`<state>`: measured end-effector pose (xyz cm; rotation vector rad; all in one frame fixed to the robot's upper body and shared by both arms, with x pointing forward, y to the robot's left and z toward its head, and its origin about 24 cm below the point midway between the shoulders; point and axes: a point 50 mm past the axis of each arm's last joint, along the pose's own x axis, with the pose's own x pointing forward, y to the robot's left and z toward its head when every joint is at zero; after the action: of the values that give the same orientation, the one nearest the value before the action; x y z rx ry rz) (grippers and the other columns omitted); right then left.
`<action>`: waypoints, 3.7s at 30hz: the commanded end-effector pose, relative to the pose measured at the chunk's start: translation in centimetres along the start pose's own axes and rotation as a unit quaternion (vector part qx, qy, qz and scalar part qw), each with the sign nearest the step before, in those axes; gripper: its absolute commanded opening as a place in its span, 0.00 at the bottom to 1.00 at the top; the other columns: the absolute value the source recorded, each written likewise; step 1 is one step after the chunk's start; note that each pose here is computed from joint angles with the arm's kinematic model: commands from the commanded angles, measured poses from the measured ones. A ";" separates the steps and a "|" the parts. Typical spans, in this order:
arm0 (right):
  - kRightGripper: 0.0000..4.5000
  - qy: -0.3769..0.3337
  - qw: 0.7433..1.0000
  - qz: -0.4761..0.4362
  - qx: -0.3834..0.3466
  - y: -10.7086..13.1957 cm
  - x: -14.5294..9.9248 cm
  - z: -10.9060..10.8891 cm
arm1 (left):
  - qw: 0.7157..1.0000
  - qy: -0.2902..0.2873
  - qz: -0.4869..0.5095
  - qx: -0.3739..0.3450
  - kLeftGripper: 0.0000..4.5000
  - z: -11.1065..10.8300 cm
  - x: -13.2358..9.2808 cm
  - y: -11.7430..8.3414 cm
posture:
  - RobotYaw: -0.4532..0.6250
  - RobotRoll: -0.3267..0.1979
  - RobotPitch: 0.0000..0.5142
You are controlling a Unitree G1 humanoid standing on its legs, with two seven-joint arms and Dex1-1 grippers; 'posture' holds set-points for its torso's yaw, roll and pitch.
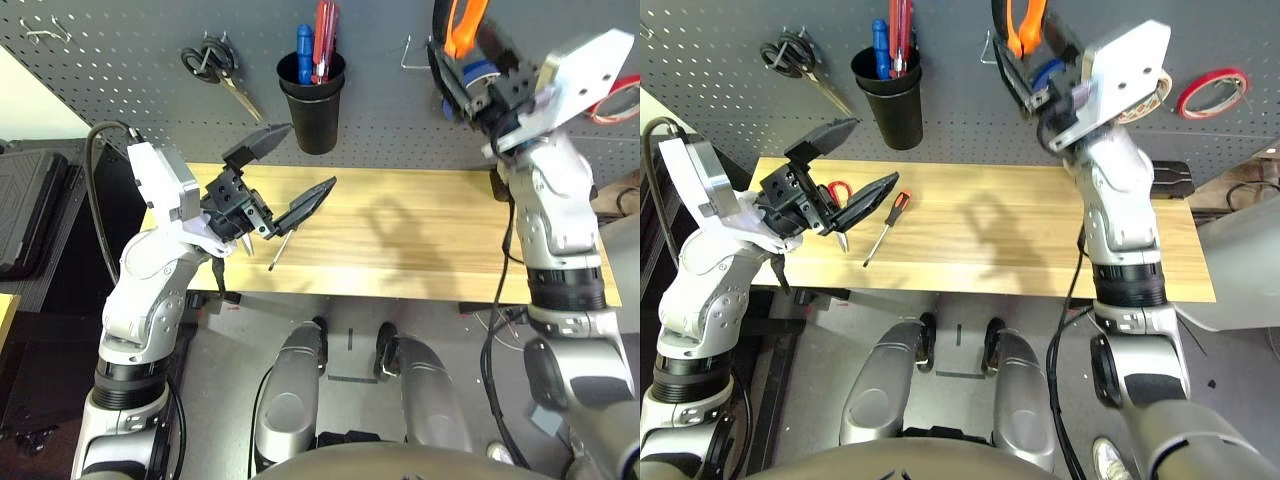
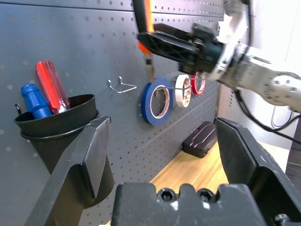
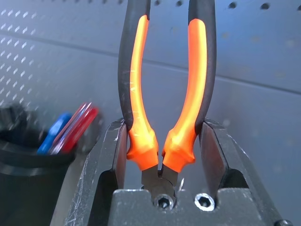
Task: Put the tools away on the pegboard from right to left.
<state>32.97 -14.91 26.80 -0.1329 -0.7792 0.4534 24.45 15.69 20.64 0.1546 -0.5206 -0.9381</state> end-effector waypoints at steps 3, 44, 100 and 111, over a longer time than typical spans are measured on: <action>0.54 -0.033 0.999 -0.037 -0.001 -1.2 1.3 0.2 | 1.000 -0.003 -0.005 0.001 1.00 0.0 0.1 -0.2 | 0.62 0.62 0.47; 0.74 0.052 0.997 -0.029 0.039 2.0 2.0 -5.3 | 1.000 0.020 0.000 0.015 1.00 -0.7 -0.7 -0.7 | 0.66 0.62 0.50; 0.99 0.465 0.823 0.307 0.108 8.4 -16.4 -9.4 | 0.910 0.409 0.072 0.002 1.00 -13.3 -3.3 -0.9 | 0.63 0.62 0.63; 0.99 0.483 0.814 0.304 0.108 9.1 -18.1 -9.8 | 0.871 0.467 0.149 -0.027 1.00 -17.1 -2.0 0.0 | 0.61 0.62 0.68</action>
<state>26.12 -14.26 6.65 -0.3713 0.3184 0.9647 31.94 15.47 6.50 0.4435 0.3192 -0.5087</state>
